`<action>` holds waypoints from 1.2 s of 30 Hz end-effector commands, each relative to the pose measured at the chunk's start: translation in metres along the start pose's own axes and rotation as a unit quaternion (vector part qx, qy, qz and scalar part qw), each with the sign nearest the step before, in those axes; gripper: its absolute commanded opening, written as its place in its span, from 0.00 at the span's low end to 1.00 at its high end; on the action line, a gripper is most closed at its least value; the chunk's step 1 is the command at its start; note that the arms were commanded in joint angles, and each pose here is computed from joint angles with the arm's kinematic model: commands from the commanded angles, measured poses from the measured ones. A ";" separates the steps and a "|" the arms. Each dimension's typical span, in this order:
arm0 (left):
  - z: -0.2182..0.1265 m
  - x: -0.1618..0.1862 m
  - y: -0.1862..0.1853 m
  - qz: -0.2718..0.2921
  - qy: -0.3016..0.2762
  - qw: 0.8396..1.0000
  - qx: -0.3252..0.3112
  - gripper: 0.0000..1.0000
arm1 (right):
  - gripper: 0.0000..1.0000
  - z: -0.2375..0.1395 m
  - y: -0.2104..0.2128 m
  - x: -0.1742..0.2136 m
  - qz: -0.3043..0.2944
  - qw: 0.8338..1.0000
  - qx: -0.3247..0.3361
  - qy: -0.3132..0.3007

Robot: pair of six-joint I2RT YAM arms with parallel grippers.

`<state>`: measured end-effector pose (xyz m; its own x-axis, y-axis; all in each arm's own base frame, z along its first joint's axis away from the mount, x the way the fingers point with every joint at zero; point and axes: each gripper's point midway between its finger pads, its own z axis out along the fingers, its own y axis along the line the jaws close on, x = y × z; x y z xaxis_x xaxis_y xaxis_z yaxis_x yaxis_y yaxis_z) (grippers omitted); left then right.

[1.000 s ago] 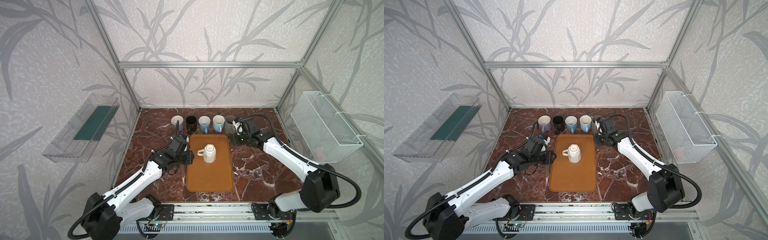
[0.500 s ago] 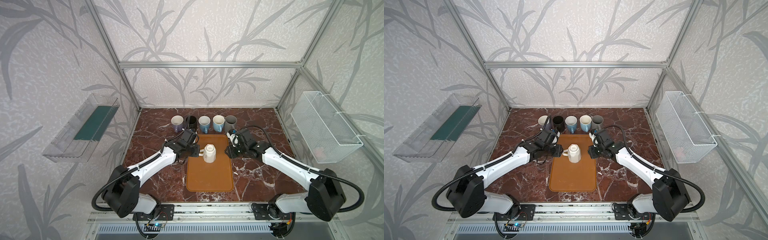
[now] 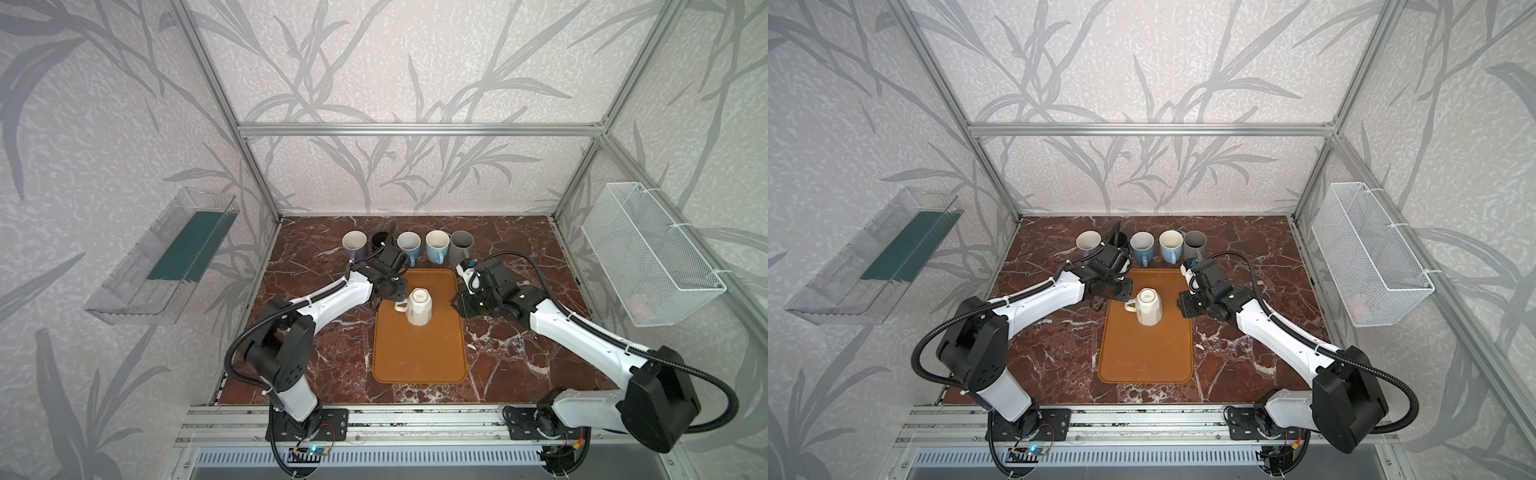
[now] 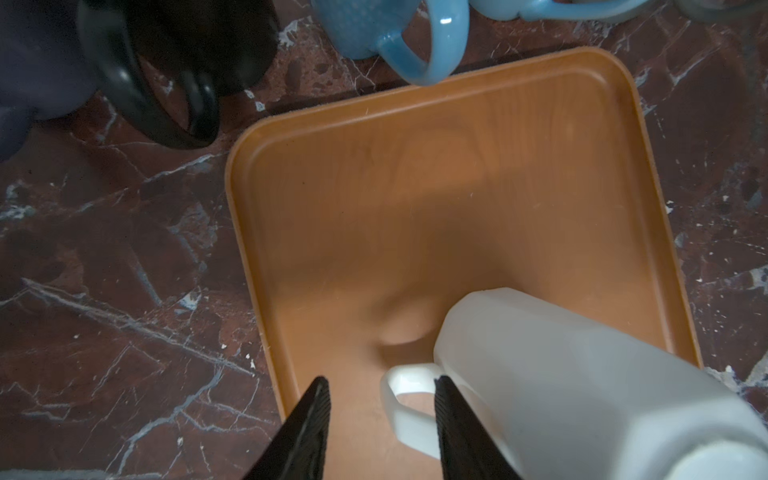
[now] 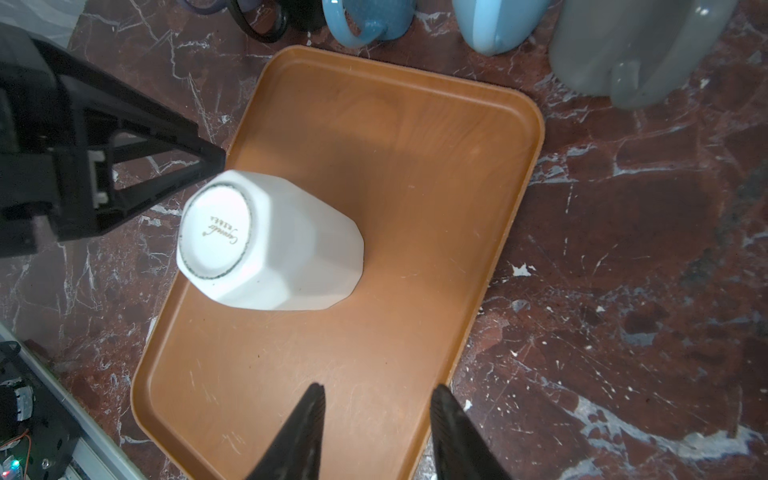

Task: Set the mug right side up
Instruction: 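Position the left gripper above the upside-down white mug's base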

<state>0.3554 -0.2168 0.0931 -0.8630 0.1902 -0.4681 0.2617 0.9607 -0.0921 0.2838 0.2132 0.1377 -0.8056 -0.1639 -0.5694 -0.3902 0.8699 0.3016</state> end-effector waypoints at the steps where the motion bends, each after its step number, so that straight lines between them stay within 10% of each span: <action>1: 0.005 0.005 0.004 0.017 0.029 0.999 -0.011 0.43 | 0.43 -0.007 0.001 0.002 0.000 1.000 0.000 -0.005; 36: -0.047 0.075 -0.057 0.048 0.009 0.994 0.101 0.42 | 0.44 -0.026 -0.003 0.003 0.004 1.000 0.011 -0.025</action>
<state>0.2588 -0.2559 0.1024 -0.8488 0.2720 -0.4534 0.4182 0.8701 -0.2609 0.2759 0.2021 0.1537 -0.7847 -0.1358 -0.6048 -0.3782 0.8779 0.2936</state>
